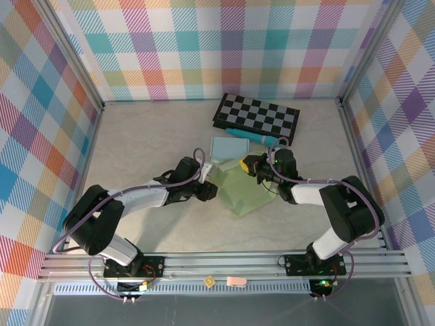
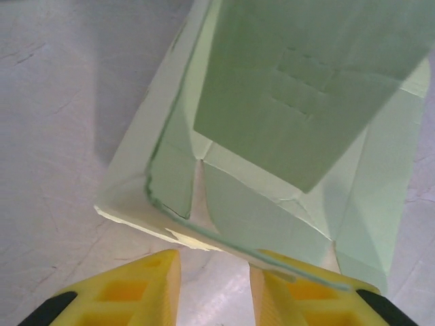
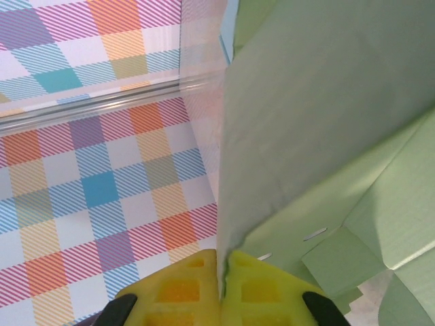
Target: Fold the paper box
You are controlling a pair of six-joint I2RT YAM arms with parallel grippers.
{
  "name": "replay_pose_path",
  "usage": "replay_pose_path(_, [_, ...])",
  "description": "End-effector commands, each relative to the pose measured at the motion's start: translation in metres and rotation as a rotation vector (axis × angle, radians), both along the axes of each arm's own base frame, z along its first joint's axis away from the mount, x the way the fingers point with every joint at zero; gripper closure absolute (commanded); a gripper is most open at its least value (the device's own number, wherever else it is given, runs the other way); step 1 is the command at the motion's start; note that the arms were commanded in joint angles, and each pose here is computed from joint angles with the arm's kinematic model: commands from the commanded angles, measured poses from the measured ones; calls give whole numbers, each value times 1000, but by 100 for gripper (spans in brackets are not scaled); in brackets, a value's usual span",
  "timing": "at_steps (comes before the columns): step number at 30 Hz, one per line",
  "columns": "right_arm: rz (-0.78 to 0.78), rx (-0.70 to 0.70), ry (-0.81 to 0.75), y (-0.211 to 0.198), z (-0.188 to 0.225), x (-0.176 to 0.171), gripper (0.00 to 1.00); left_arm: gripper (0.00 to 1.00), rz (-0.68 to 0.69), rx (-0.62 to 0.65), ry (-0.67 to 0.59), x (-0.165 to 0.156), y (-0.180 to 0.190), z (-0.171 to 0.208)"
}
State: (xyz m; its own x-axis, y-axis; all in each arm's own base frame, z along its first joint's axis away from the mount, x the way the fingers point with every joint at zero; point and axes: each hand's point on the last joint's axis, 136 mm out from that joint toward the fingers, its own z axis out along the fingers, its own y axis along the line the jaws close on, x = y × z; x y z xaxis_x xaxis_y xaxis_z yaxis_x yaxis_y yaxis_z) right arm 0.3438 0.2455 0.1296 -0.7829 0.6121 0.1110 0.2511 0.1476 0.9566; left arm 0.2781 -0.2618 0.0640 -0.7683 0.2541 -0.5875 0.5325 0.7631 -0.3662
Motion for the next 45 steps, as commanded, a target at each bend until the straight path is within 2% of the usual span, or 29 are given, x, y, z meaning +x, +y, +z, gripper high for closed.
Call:
replay_pose_path(1, [-4, 6, -52, 3, 6, 3, 100, 68, -18, -24, -50, 17, -5, 10])
replay_pose_path(5, [8, -6, -37, 4, -3, 2, 100, 69, -24, -27, -53, 23, -4, 10])
replay_pose_path(11, [21, -31, -36, 5, -3, 2, 100, 67, -31, -43, -83, 18, 14, 37])
replay_pose_path(14, [22, -24, -36, 6, -2, 4, 100, 75, -22, -58, -52, 13, 30, 31])
replay_pose_path(17, [24, -14, -40, 8, 0, 7, 100, 77, -22, -45, -42, 14, 37, 23])
replay_pose_path(22, [27, -10, -38, 10, 2, 9, 100, 75, -126, -52, -50, 19, 23, 18])
replay_pose_path(27, [24, -8, -39, 10, 3, 9, 100, 73, -174, -90, -64, 29, 9, 18])
replay_pose_path(36, [4, 0, -44, 8, 1, 12, 100, 73, -198, -141, -79, 29, -6, 20])
replay_pose_path(45, [8, 7, -63, 13, 5, 15, 100, 75, -145, -173, -91, 35, -16, 19])
